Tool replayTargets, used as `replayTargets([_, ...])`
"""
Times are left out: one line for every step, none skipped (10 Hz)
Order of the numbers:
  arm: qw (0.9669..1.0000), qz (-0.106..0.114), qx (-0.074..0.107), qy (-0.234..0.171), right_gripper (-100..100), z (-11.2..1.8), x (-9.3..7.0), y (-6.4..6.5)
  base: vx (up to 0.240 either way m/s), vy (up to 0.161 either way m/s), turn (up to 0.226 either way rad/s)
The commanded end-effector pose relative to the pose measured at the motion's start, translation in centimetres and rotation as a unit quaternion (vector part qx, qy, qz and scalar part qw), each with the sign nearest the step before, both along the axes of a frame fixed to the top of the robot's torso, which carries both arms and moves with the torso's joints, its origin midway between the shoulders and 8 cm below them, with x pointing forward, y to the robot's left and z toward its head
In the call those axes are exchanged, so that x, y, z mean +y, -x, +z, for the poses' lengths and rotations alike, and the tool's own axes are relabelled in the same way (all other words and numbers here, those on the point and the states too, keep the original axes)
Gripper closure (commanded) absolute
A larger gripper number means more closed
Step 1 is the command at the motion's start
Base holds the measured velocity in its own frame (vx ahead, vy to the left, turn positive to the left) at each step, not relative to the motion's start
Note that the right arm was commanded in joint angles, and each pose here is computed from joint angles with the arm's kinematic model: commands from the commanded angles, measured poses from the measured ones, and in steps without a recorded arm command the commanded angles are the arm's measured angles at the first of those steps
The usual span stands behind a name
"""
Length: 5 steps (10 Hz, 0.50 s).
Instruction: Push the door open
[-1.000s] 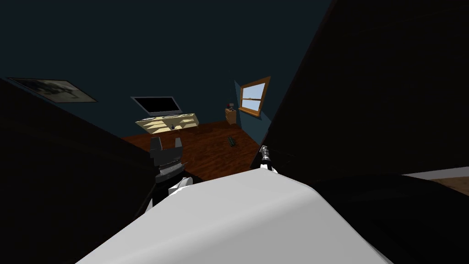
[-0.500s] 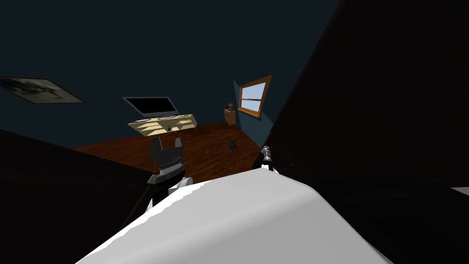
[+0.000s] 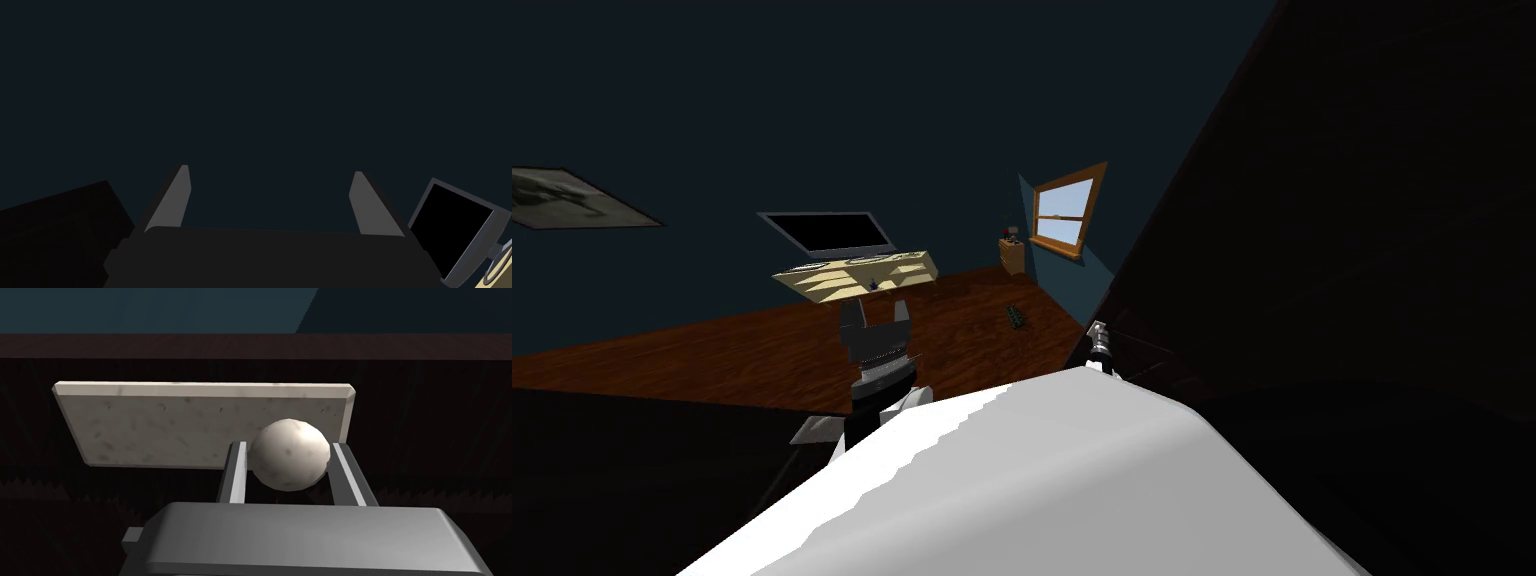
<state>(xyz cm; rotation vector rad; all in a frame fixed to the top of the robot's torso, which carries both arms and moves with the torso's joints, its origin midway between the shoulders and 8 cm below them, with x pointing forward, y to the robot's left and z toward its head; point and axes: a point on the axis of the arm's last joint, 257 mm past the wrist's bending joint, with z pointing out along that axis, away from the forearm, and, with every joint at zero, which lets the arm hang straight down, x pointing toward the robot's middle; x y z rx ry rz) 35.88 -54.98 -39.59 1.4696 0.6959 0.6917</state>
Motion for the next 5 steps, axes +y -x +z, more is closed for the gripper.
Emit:
replayTargets([0.9999, -0.013, -0.003, 0.005, 100, 0.4, -1.1, 0.4, 0.204, -0.031, -0.055])
replayTargets([0.9998, -0.021, -0.003, 0.005, 100, 0.4, -1.6, 0.9, 0.237, -0.034, -0.048])
replayTargets([0.9996, -0.026, -0.004, 0.005, 100, 0.4, -1.9, 1.2, 0.212, -0.034, -0.045])
replayTargets([0.9997, -0.023, 0.000, 0.002, 100, 0.2, -1.5, 1.3, 0.086, -0.024, -0.025])
replayTargets([0.9993, -0.038, -0.002, 0.004, 100, 0.4, -2.5, 2.1, 0.123, -0.024, -0.035])
